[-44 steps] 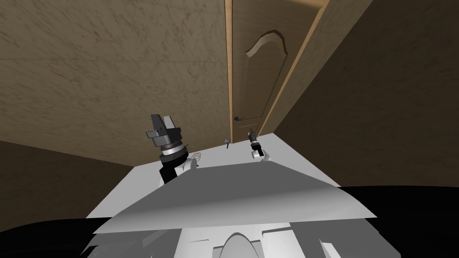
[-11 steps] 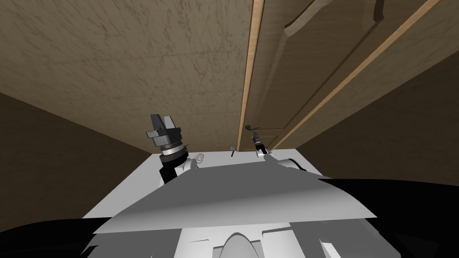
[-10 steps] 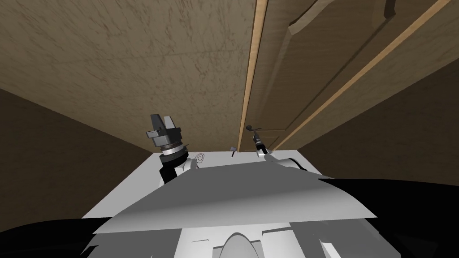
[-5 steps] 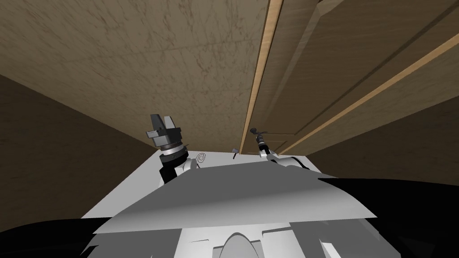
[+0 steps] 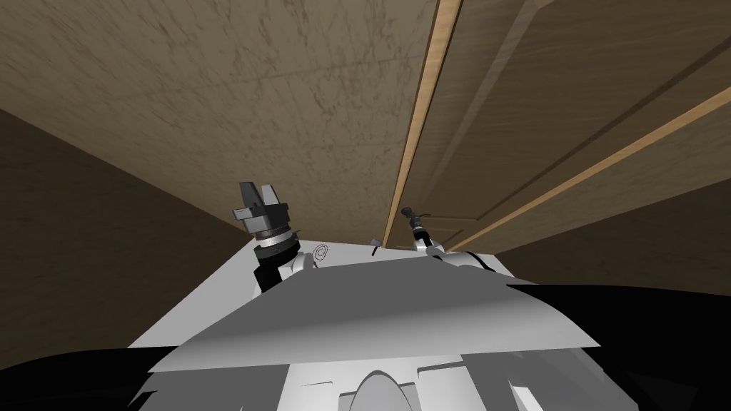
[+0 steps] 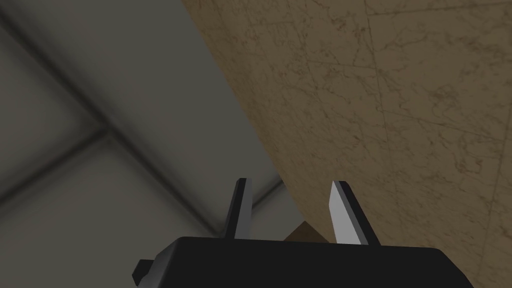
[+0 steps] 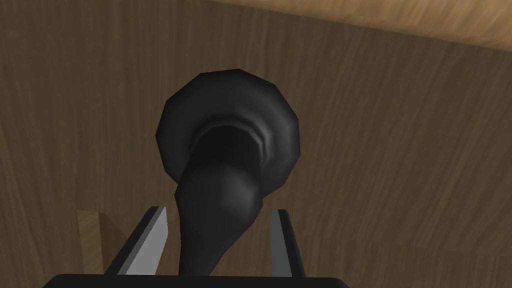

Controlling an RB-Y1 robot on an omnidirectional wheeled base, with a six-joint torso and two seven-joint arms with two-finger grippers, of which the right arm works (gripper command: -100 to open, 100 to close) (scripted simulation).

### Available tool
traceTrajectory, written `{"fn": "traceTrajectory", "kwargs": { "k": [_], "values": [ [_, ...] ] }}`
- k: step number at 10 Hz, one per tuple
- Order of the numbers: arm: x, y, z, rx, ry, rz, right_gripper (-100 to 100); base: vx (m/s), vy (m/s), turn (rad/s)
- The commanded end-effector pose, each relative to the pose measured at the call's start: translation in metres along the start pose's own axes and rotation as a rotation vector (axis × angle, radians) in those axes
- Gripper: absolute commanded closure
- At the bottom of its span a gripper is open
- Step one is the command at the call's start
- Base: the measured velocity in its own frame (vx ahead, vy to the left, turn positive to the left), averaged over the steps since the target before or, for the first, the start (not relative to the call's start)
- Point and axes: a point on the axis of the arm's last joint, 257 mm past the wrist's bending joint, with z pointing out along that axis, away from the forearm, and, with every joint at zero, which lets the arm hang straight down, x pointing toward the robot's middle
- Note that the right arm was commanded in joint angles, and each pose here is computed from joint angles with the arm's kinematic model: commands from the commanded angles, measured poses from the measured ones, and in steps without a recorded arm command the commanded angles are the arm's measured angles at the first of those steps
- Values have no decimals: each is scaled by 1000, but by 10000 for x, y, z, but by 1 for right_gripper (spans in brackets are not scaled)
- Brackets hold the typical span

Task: Pull the door open

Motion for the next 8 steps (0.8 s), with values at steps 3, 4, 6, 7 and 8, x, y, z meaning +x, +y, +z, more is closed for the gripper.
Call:
{"fn": "traceTrajectory", "kwargs": {
  "k": [3, 4, 6, 7, 8],
  "values": [
    [1, -5, -2, 1, 0, 0, 100, -17, 0, -2],
    [1, -5, -2, 1, 0, 0, 100, -5, 0, -1],
    [-31, -13, -23, 2, 5, 0, 100, -63, -2, 50],
    [-37, -13, -29, 2, 7, 0, 100, -168, -31, 84],
    [-51, -12, -41, 0, 13, 0, 100, -174, -37, 97]
  ]
}}
